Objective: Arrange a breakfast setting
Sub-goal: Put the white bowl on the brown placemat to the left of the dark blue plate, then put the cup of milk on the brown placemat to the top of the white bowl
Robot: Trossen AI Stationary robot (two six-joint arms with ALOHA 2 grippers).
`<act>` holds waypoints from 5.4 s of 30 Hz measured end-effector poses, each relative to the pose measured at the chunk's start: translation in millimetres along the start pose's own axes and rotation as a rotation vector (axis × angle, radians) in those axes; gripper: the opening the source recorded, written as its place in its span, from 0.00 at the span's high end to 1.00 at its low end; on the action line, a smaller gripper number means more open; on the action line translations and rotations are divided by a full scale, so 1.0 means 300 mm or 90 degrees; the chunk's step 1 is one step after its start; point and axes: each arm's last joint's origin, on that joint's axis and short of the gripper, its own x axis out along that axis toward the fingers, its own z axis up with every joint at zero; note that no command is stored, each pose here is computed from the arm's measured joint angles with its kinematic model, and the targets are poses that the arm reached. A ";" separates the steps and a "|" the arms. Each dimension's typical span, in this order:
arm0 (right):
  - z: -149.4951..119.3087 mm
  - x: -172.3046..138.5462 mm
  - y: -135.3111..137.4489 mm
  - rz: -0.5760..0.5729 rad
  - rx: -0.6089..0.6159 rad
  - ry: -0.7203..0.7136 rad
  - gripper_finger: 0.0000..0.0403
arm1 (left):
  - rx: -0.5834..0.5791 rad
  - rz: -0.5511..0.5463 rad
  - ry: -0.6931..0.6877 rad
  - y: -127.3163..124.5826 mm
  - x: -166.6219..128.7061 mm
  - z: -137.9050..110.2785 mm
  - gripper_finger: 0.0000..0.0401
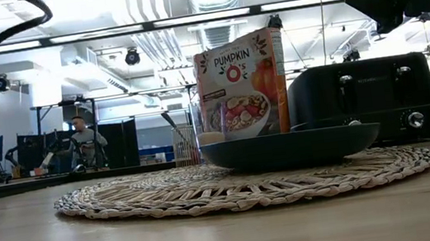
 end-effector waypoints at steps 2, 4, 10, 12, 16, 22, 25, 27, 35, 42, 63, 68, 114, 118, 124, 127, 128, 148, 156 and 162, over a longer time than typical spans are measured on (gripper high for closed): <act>0.000 0.000 0.000 0.000 0.001 0.000 0.35 | -0.002 -0.002 -0.001 -0.001 0.000 0.000 0.77; 0.000 0.000 0.000 0.000 0.000 0.000 0.35 | -0.004 -0.003 0.000 -0.002 -0.001 0.001 0.82; 0.000 0.000 0.000 0.000 0.001 0.000 0.35 | -0.018 -0.022 -0.011 -0.011 -0.017 0.022 0.93; 0.000 0.000 0.000 0.000 0.001 0.000 0.35 | -0.030 -0.030 -0.015 -0.010 -0.024 0.036 0.95; 0.000 0.000 0.000 0.000 0.000 0.000 0.35 | -0.062 -0.037 -0.020 0.008 -0.036 0.073 0.97; 0.000 0.000 0.000 0.000 0.000 0.000 0.35 | -0.084 -0.033 -0.042 0.064 -0.048 0.151 0.97; 0.000 0.000 0.000 0.000 0.000 0.000 0.35 | -0.085 -0.036 -0.065 0.097 -0.068 0.204 0.97; 0.000 0.000 0.000 0.000 0.001 0.000 0.35 | -0.087 -0.031 -0.083 0.121 -0.083 0.238 0.97; 0.000 0.000 0.000 0.000 0.001 0.000 0.35 | -0.090 0.003 -0.122 0.258 -0.115 0.351 0.96; 0.000 0.000 0.000 0.000 0.000 0.000 0.35 | -0.092 0.006 -0.184 0.383 -0.124 0.443 0.96; 0.000 0.000 0.000 0.000 0.000 0.000 0.35 | -0.161 0.017 -0.161 0.536 -0.122 0.477 0.96; 0.000 0.000 0.000 0.000 0.001 0.000 0.35 | -0.178 0.008 -0.157 0.535 -0.121 0.476 0.94; 0.000 0.000 0.000 0.000 0.001 0.000 0.35 | 0.198 0.257 -0.442 0.922 -0.408 0.665 0.70; 0.000 0.000 0.000 0.000 0.001 0.000 0.35 | 0.217 0.228 -0.452 0.964 -0.401 0.659 0.71; 0.000 0.000 0.000 0.000 0.001 0.000 0.35 | 0.238 0.233 -0.467 1.000 -0.392 0.656 0.71; 0.000 0.000 0.000 0.000 0.001 0.000 0.35 | 0.240 0.220 -0.471 1.016 -0.381 0.652 0.71; 0.000 0.000 0.000 0.000 0.001 0.000 0.35 | 0.239 0.216 -0.469 1.020 -0.376 0.653 0.71; 0.000 0.000 0.000 0.000 0.001 0.001 0.35 | 0.243 0.209 -0.437 1.059 -0.274 0.712 0.76; 0.000 0.000 0.000 0.000 0.001 0.000 0.35 | 0.253 0.205 -0.432 1.057 -0.272 0.710 0.95; 0.000 0.000 0.000 0.000 0.001 0.000 0.35 | 0.253 0.175 -0.432 1.052 -0.269 0.705 0.98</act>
